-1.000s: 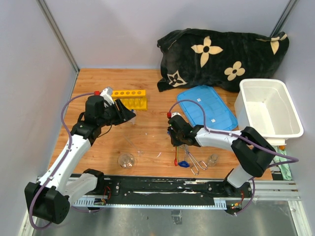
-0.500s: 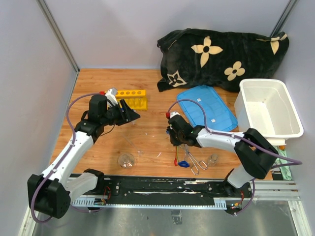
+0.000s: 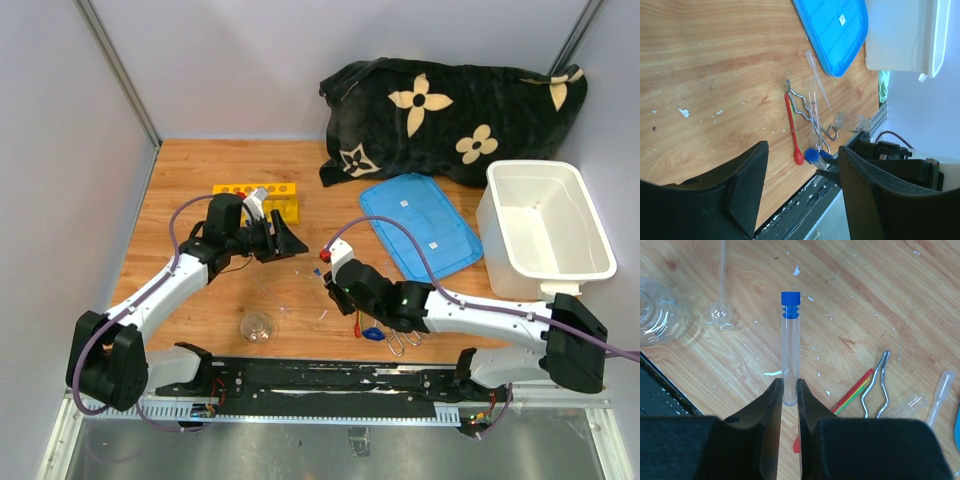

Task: Organize the chemistry lab equipment
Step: Pick up the test tube at the center of the board.

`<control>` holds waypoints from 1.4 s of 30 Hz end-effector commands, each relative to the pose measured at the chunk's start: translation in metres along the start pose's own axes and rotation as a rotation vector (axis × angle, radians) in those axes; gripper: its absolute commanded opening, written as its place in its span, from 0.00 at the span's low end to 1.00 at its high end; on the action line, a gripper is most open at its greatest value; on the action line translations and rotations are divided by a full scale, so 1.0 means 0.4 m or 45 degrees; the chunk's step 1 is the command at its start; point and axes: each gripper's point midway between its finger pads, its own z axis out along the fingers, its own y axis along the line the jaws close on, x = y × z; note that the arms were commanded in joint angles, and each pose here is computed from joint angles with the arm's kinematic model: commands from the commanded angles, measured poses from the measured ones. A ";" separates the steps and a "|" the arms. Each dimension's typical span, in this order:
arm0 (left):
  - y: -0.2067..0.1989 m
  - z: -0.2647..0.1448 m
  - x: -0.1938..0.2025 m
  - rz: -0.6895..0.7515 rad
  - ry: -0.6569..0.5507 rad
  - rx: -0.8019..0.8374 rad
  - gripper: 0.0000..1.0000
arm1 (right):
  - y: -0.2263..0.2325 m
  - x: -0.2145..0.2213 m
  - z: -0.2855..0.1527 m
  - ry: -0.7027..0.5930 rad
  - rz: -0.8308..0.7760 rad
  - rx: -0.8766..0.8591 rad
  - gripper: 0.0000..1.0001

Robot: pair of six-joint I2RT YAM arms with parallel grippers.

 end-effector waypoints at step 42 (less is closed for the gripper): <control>-0.094 0.030 0.155 -0.072 0.278 0.370 0.48 | 0.026 -0.063 -0.066 -0.175 -0.097 0.055 0.01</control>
